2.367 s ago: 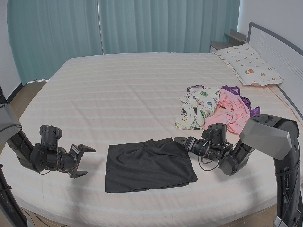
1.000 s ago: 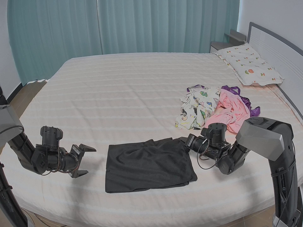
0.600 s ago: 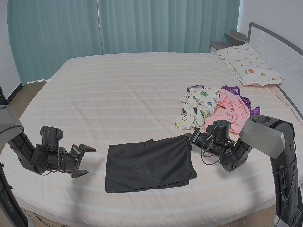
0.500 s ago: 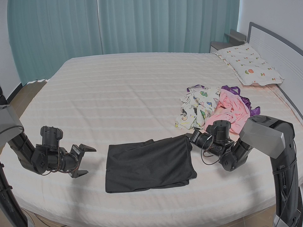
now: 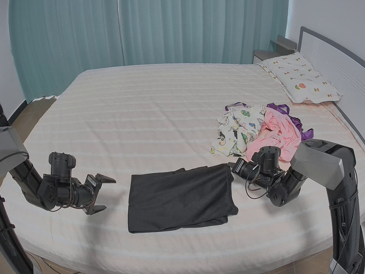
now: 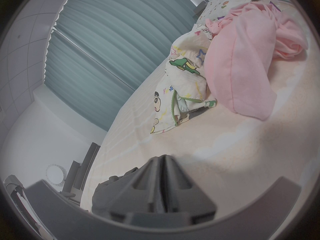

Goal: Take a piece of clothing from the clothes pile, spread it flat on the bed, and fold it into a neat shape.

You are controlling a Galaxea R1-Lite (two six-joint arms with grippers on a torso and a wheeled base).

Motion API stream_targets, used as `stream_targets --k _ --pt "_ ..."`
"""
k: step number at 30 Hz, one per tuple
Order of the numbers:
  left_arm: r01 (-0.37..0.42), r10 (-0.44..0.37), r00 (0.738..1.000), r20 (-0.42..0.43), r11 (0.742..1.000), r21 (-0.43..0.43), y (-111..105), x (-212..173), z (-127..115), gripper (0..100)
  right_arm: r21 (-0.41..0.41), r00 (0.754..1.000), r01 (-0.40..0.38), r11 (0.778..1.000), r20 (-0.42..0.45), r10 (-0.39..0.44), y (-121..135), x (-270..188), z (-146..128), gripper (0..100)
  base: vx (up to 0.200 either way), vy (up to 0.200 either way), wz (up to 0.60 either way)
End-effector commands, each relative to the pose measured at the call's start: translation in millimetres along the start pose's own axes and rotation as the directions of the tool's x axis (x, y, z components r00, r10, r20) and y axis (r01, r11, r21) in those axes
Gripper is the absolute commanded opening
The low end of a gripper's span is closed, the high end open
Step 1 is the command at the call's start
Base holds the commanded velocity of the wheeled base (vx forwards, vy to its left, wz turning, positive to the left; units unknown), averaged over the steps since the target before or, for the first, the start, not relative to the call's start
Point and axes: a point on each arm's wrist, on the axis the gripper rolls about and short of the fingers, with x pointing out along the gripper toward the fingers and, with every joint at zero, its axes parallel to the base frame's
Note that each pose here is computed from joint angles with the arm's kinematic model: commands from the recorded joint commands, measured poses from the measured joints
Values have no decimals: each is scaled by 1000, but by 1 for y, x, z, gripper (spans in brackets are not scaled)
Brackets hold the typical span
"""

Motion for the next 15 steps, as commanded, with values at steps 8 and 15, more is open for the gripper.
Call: stream_targets --k 8,15 --pt "-1 1 1000 -1 1000 -1 0 0 0 100 0 999 -3 1000 -44 3 4 -26 3 100 0 0 0" --pt "-4 4 1000 -3 1000 0 1 1 0 100 -75 986 -44 996 -163 31 1 -42 -19 100 0 0 0"
